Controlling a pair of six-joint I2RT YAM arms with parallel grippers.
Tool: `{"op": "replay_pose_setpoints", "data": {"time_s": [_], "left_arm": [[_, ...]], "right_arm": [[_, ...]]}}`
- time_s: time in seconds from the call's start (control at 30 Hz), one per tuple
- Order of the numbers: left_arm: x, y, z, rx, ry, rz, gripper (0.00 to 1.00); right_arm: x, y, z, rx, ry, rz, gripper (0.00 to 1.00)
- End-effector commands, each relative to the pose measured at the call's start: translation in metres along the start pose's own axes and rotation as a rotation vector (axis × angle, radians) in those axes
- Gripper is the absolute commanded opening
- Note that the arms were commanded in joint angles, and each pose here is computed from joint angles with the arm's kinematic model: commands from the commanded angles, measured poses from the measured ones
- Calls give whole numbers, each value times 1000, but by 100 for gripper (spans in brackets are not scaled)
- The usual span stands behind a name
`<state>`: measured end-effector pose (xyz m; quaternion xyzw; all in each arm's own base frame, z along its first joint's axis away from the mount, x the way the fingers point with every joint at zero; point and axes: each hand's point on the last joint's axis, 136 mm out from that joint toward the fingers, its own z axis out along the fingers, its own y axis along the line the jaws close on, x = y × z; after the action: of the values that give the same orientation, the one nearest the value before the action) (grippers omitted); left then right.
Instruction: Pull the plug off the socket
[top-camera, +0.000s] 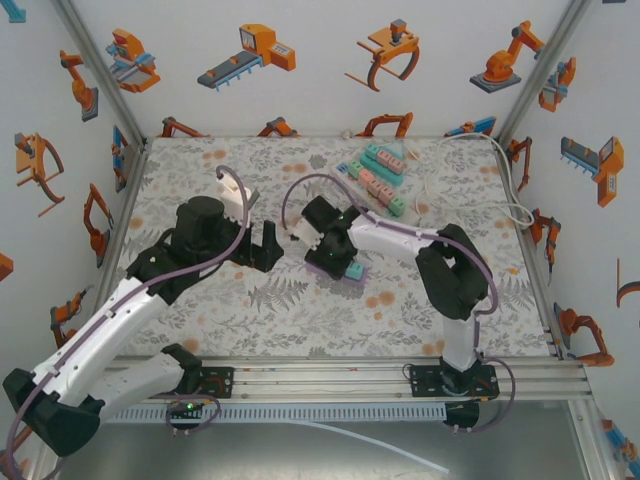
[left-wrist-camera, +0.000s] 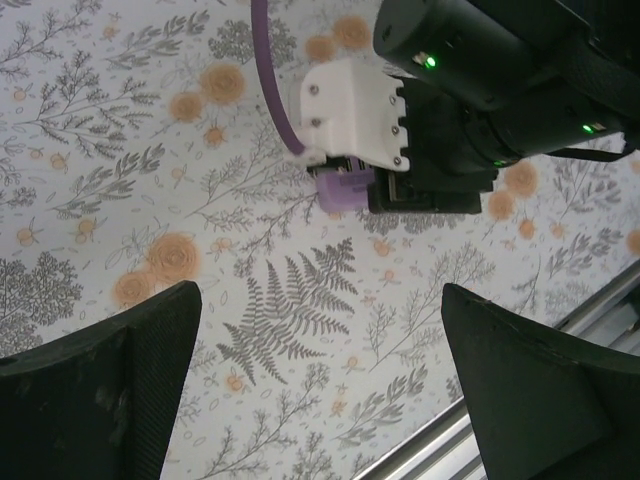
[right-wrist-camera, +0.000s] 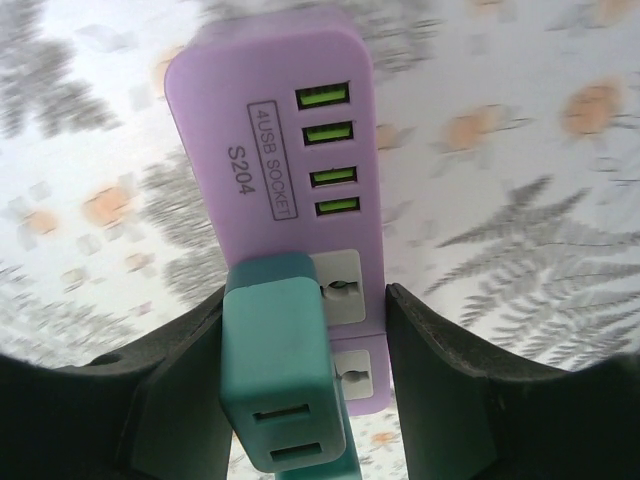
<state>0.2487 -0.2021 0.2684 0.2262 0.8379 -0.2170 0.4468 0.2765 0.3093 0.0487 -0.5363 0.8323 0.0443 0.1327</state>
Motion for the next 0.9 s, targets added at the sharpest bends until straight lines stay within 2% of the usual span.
{"op": "replay_pose_setpoints", "data": {"time_s": [0.0,0.1,0.3,0.4,0.53,0.7,0.87], "left_arm": [[13,-3,-13,20,13,61,97],[16,1,-18,2,1,47,97],[19,1,-19,-3,0,3,97],[23,2,-17,-16,6,-32,97],[28,5,-13,-30,2,-81,97],[36,7,-12,-43,14,-123,97],[55,9,-7,-50,60,-195,97]], "right_arm": [[0,41,-19,-68,-46,-36,37],[13,73,-20,-109,-43,-62,37],[30,106,-25,-155,-61,-72,38],[29,103,-24,-130,-96,-57,44],[25,100,-19,-112,-89,-44,59],[5,98,-51,-108,-208,-67,73],[3,97,-100,-94,-351,-75,74]]}}
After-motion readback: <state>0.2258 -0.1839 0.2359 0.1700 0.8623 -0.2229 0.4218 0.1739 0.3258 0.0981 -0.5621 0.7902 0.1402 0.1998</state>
